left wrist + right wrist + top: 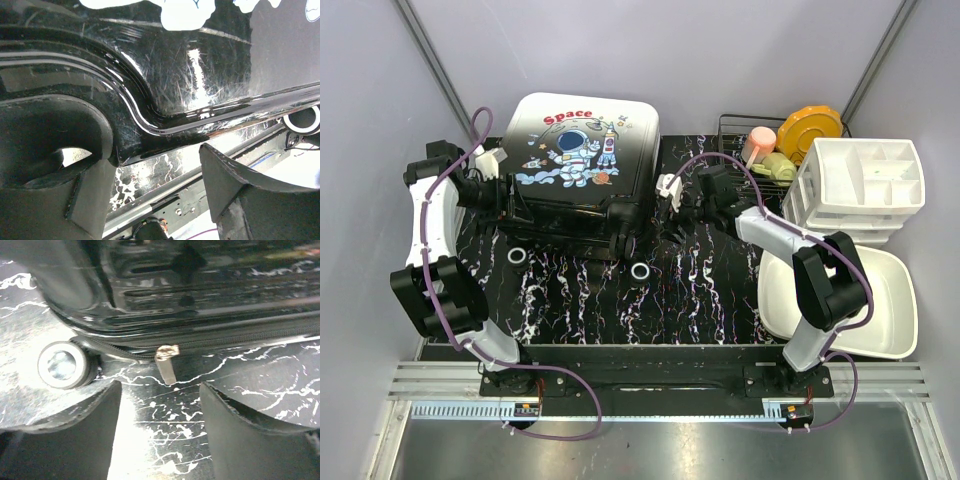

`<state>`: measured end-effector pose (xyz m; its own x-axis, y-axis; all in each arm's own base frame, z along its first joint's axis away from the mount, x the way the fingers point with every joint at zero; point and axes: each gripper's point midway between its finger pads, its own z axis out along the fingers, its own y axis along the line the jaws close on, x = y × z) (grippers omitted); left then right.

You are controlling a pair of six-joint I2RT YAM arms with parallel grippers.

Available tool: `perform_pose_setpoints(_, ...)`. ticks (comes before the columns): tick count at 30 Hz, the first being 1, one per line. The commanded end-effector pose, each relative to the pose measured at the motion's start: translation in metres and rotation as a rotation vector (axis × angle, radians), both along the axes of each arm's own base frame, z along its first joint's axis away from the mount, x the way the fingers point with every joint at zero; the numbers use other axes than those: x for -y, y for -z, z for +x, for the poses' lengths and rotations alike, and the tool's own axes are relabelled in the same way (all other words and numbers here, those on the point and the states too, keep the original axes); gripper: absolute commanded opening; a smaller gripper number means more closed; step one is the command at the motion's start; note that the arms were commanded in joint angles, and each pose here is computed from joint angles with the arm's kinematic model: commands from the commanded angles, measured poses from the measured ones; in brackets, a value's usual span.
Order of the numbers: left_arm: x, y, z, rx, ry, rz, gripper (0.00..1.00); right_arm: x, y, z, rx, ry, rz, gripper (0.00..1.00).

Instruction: Open, take out, and arrange the luggage

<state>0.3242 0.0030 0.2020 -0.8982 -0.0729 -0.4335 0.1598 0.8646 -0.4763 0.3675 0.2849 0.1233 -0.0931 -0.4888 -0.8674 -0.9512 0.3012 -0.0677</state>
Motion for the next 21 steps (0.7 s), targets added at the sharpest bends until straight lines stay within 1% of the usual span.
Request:
perform_pose_setpoints(1, -0.019, -0.017, 0.041, 0.198, 0.011, 0.06, 0.71, -0.012, -0.021, -0.026, -0.03, -0.159, 0.051, 0.75)
perform_pose_setpoints(3, -0.019, -0.017, 0.042, 0.198, 0.01, 0.06, 0.71, -0.015, -0.017, -0.024, -0.05, -0.154, 0.056, 0.76)
perform_pose_setpoints(5, -0.019, -0.018, 0.042, 0.198, 0.008, 0.057, 0.71, -0.019, -0.014, -0.012, -0.065, -0.115, 0.061, 0.76)
perform_pose_setpoints(8, -0.017, -0.017, 0.043, 0.194, 0.008, 0.043, 0.71, -0.023, -0.011, 0.002, -0.035, -0.096, 0.075, 0.76)
perform_pose_setpoints(12, -0.015, -0.016, 0.043, 0.187, 0.006, 0.03, 0.71, -0.03, -0.008, 0.01, -0.032, -0.093, 0.099, 0.74)
perform_pose_setpoints(13, -0.015, -0.016, 0.043, 0.187, 0.007, 0.03, 0.71, -0.033, -0.008, 0.012, -0.03, -0.095, 0.102, 0.71)
perform_pose_setpoints(16, -0.015, -0.015, 0.043, 0.183, 0.007, 0.028, 0.71, -0.034, -0.001, 0.014, -0.04, -0.098, 0.1, 0.69)
perform_pose_setpoints(19, -0.016, -0.015, 0.045, 0.183, 0.003, 0.031, 0.71, -0.035, -0.004, 0.01, -0.028, -0.115, 0.115, 0.6)
perform_pose_setpoints(20, -0.017, -0.015, 0.045, 0.182, 0.002, 0.031, 0.71, -0.036, -0.004, 0.007, -0.027, -0.124, 0.116, 0.5)
perform_pose_setpoints(21, -0.017, -0.013, 0.045, 0.176, 0.002, 0.029, 0.71, -0.04, -0.009, 0.009, 0.006, -0.138, 0.13, 0.44)
